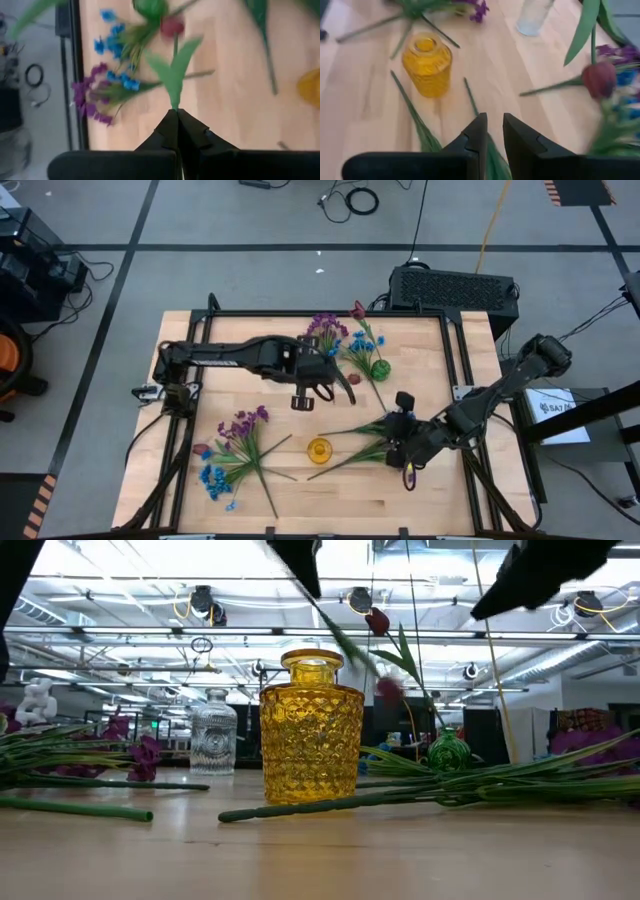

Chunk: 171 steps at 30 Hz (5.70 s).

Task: Sort flowers into vase by color
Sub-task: Put the right red flower into the green vase, then put the top red flower into the green vase

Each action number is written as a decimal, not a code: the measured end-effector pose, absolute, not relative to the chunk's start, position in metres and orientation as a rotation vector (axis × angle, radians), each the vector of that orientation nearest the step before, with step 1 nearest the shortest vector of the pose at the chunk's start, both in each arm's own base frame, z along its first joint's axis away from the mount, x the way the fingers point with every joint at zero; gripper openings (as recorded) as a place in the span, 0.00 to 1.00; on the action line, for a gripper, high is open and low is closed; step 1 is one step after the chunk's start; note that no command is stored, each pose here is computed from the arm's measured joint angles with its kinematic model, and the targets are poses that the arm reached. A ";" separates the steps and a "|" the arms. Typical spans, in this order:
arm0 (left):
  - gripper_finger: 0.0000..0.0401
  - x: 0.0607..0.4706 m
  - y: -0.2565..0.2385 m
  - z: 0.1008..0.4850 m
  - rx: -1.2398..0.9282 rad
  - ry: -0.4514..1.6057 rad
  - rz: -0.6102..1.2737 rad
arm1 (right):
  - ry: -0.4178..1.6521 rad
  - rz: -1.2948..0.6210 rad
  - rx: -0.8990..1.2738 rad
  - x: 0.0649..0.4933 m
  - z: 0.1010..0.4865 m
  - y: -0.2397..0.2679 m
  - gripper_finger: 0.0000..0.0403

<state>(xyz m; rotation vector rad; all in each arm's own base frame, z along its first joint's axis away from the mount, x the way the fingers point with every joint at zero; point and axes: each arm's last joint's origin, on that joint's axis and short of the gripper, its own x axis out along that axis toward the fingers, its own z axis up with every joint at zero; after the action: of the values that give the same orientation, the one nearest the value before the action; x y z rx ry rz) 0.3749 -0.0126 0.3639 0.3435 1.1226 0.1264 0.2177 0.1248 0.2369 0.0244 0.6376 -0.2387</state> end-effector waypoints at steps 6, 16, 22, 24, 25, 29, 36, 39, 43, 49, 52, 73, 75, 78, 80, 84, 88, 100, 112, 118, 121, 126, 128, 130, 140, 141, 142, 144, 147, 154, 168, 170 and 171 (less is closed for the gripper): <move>0.00 0.366 -0.015 0.379 0.313 1.057 0.091 | 0.541 -0.241 0.116 0.218 0.206 0.115 0.13; 0.04 0.366 -0.005 0.325 0.306 1.252 0.010 | 0.479 -0.228 0.099 0.225 0.210 0.112 0.13; 0.18 0.366 0.003 0.271 0.182 1.321 -0.006 | 0.478 -0.201 0.075 0.225 0.214 0.112 0.13; 0.25 0.365 0.005 0.256 0.176 1.329 0.005 | 0.479 -0.197 0.077 0.225 0.214 0.112 0.13; 0.28 0.365 0.006 0.249 0.172 1.327 0.012 | 0.480 -0.196 0.078 0.225 0.214 0.112 0.13; 0.38 0.365 0.005 0.230 0.161 1.308 0.024 | 0.481 -0.194 0.071 0.225 0.214 0.112 0.13; 0.48 0.359 0.011 0.197 0.132 1.298 0.056 | 0.471 -0.190 0.079 0.226 0.215 0.113 0.13; 0.50 0.352 0.014 0.185 0.091 1.332 0.086 | 0.465 -0.188 0.103 0.225 0.215 0.114 0.13; 0.51 0.344 0.013 0.173 0.008 1.371 0.096 | 0.460 -0.183 0.129 0.225 0.215 0.116 0.13; 0.51 0.336 0.006 0.159 -0.037 1.395 0.090 | 0.444 -0.161 0.144 0.223 0.217 0.120 0.13; 0.51 0.335 0.004 0.156 -0.038 1.395 0.082 | 0.445 -0.155 0.142 0.223 0.217 0.122 0.13; 0.49 0.317 -0.005 0.179 -0.056 1.420 0.071 | 0.452 -0.137 0.141 0.223 0.217 0.122 0.13; 0.49 0.312 -0.006 0.171 -0.067 1.452 0.083 | 0.453 -0.137 0.143 0.223 0.217 0.122 0.13; 0.49 0.311 -0.006 0.165 -0.099 1.427 0.075 | 0.452 -0.137 0.142 0.223 0.217 0.122 0.13; 0.49 0.309 -0.007 0.161 -0.111 1.431 0.076 | 0.452 -0.137 0.142 0.223 0.217 0.122 0.13; 0.48 0.310 -0.007 0.156 -0.118 1.402 0.068 | 0.451 -0.137 0.142 0.223 0.217 0.122 0.13; 0.33 0.308 -0.007 0.152 -0.110 1.405 0.058 | 0.435 -0.132 0.148 0.224 0.219 0.123 0.13; 0.04 0.317 0.002 0.184 -0.073 1.275 0.026 | 0.313 -0.063 0.134 0.229 0.232 0.127 0.13; 0.04 0.306 0.004 0.308 0.118 0.755 0.026 | 0.116 -0.190 -0.102 0.237 0.258 0.110 0.13; 0.04 0.289 0.005 0.352 0.159 0.487 0.068 | 0.045 -0.254 -0.001 0.244 0.267 0.090 0.13; 0.04 0.291 0.002 0.366 0.159 0.349 0.048 | 0.015 -0.282 0.049 0.248 0.268 0.084 0.14; 0.04 0.304 -0.009 0.373 0.164 0.198 -0.099 | -0.009 -0.259 0.077 0.257 0.266 0.077 0.16; 0.04 0.311 -0.015 0.369 0.165 0.187 -0.143 | -0.045 -0.222 0.104 0.257 0.270 0.077 0.19; 0.04 0.318 -0.019 0.363 0.168 0.187 -0.164 | -0.082 -0.184 0.112 0.257 0.274 0.077 0.22; 0.04 0.346 -0.036 0.340 0.197 0.176 -0.213 | -0.162 -0.171 0.066 0.256 0.283 0.077 0.40; 0.04 0.347 -0.036 0.338 0.198 0.183 -0.213 | -0.167 -0.171 0.059 0.256 0.283 0.077 0.41; 0.04 0.349 -0.036 0.336 0.197 0.189 -0.213 | -0.169 -0.169 0.047 0.256 0.284 0.077 0.43; 0.04 0.351 -0.036 0.332 0.196 0.198 -0.213 | -0.173 -0.135 0.038 0.256 0.284 0.078 0.45; 0.04 0.354 -0.036 0.330 0.196 0.196 -0.213 | -0.190 -0.083 0.037 0.256 0.286 0.080 0.47; 0.04 0.359 -0.036 0.328 0.195 0.177 -0.211 | -0.201 -0.079 0.038 0.257 0.286 0.078 0.46; 0.04 0.359 -0.036 0.328 0.191 0.174 -0.207 | -0.262 -0.092 0.055 0.264 0.285 0.077 0.04; 0.05 0.359 -0.036 0.328 0.190 0.173 -0.207 | -0.262 -0.091 0.055 0.264 0.285 0.077 0.03; 0.06 0.359 -0.036 0.328 0.189 0.174 -0.206 | -0.262 -0.091 0.055 0.264 0.285 0.077 0.03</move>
<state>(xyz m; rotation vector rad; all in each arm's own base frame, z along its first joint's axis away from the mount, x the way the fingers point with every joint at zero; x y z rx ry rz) 0.3586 -0.0359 0.3280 0.1892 0.1744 -0.2057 0.2635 0.0772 0.2848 0.0551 -0.2618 -0.0907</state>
